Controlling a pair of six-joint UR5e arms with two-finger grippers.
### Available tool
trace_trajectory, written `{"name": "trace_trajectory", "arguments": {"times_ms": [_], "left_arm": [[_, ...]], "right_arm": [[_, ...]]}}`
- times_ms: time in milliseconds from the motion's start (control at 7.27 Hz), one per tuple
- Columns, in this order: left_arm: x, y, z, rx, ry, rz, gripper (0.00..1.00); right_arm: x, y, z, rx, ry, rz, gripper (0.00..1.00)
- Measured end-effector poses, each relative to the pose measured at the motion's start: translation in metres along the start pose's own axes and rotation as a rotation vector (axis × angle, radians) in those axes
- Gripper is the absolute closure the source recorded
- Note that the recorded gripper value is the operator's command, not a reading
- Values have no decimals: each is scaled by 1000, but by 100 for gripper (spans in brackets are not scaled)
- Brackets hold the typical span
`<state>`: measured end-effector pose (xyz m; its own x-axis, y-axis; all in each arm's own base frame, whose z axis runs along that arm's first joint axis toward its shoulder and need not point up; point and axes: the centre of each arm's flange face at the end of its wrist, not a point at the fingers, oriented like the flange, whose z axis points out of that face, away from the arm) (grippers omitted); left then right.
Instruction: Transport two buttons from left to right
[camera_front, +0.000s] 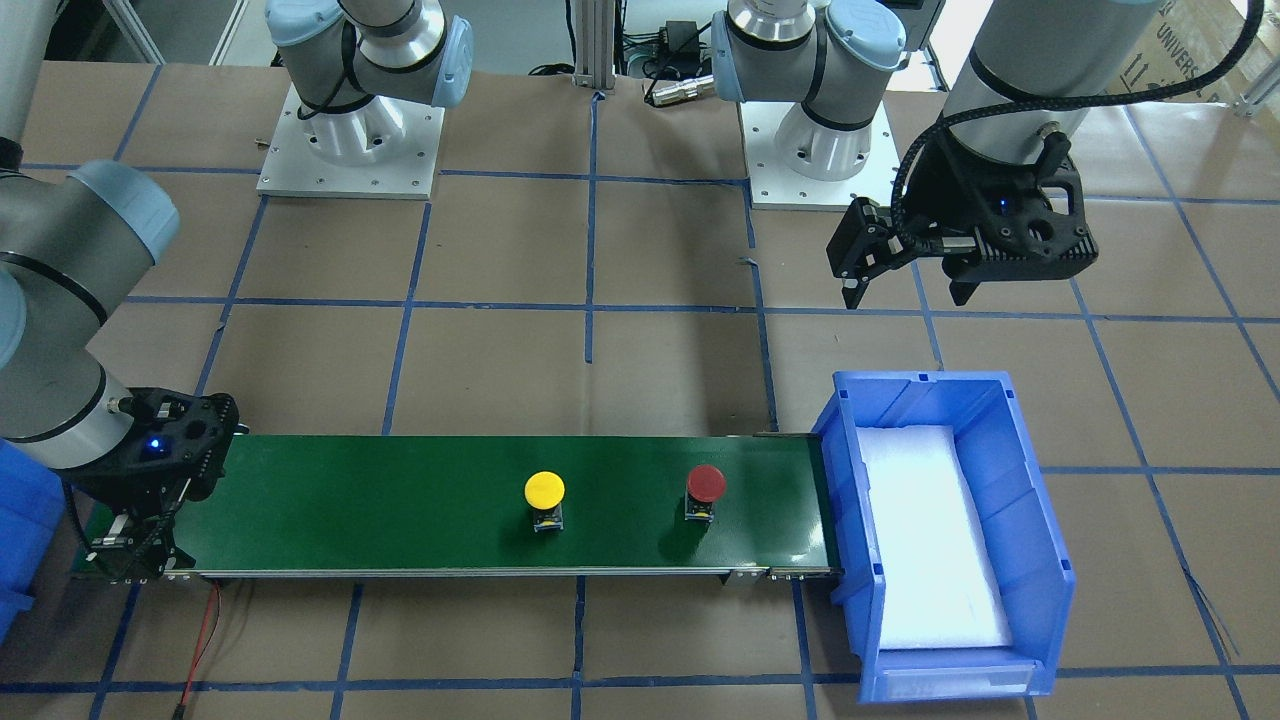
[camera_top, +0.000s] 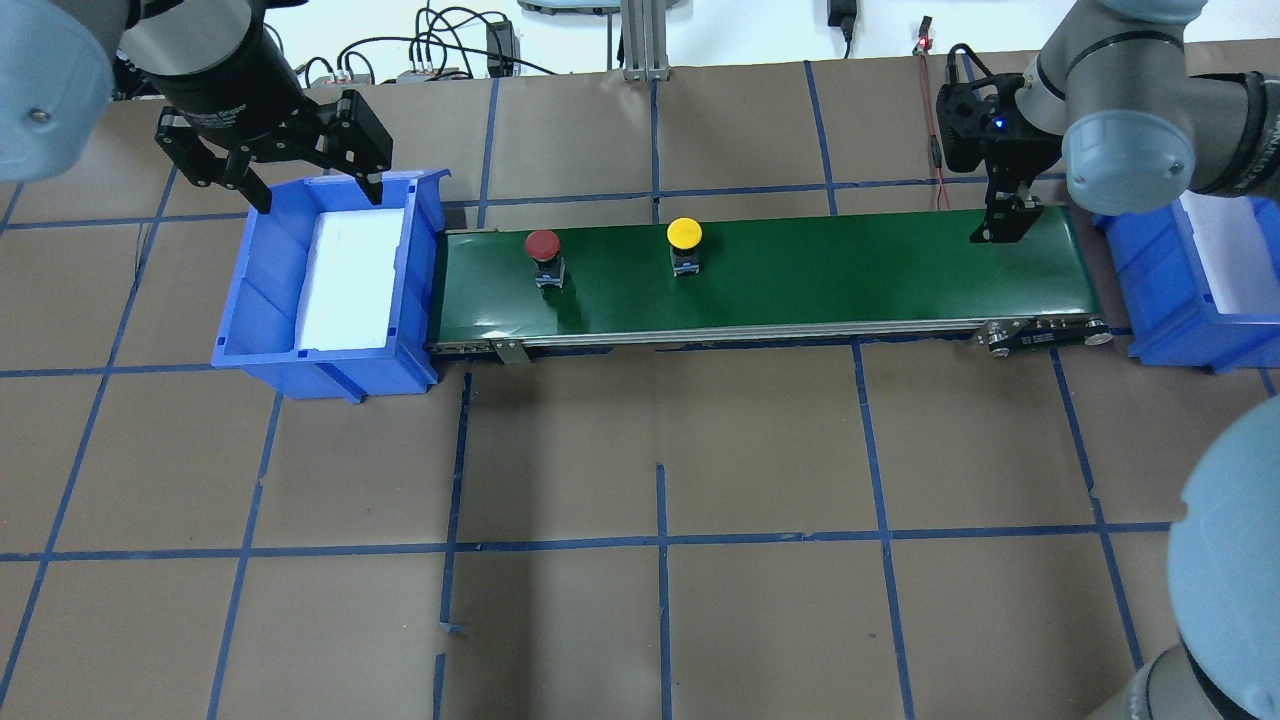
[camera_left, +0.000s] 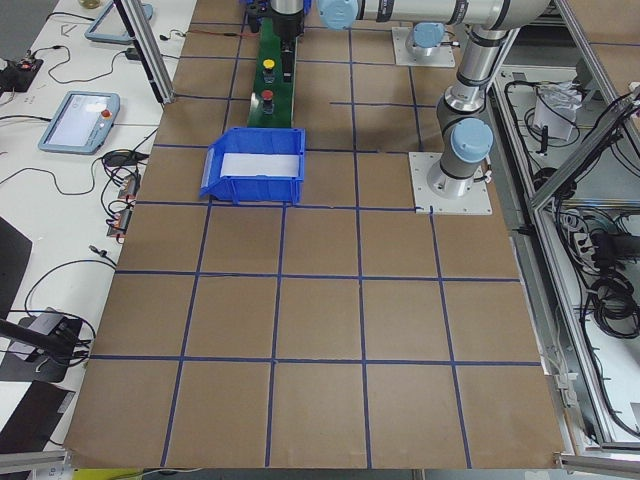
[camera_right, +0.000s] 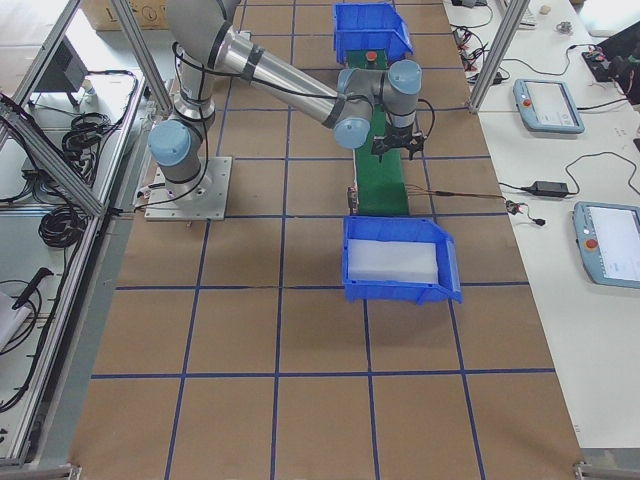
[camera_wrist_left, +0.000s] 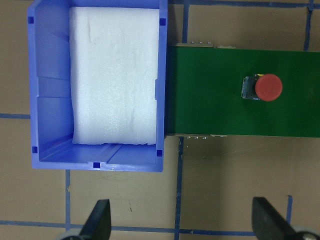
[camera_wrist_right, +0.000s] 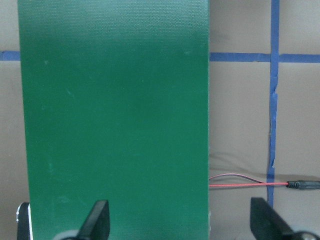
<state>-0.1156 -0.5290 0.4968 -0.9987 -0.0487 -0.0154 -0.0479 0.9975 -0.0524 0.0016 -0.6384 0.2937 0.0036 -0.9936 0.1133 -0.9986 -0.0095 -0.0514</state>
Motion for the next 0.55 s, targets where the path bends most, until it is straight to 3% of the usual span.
{"name": "trace_trajectory", "arguments": {"times_ms": [550], "left_arm": [[1,-3,6,0,3,-1,0]], "right_arm": [[-1,-1,1,5,-4,1,0]]}}
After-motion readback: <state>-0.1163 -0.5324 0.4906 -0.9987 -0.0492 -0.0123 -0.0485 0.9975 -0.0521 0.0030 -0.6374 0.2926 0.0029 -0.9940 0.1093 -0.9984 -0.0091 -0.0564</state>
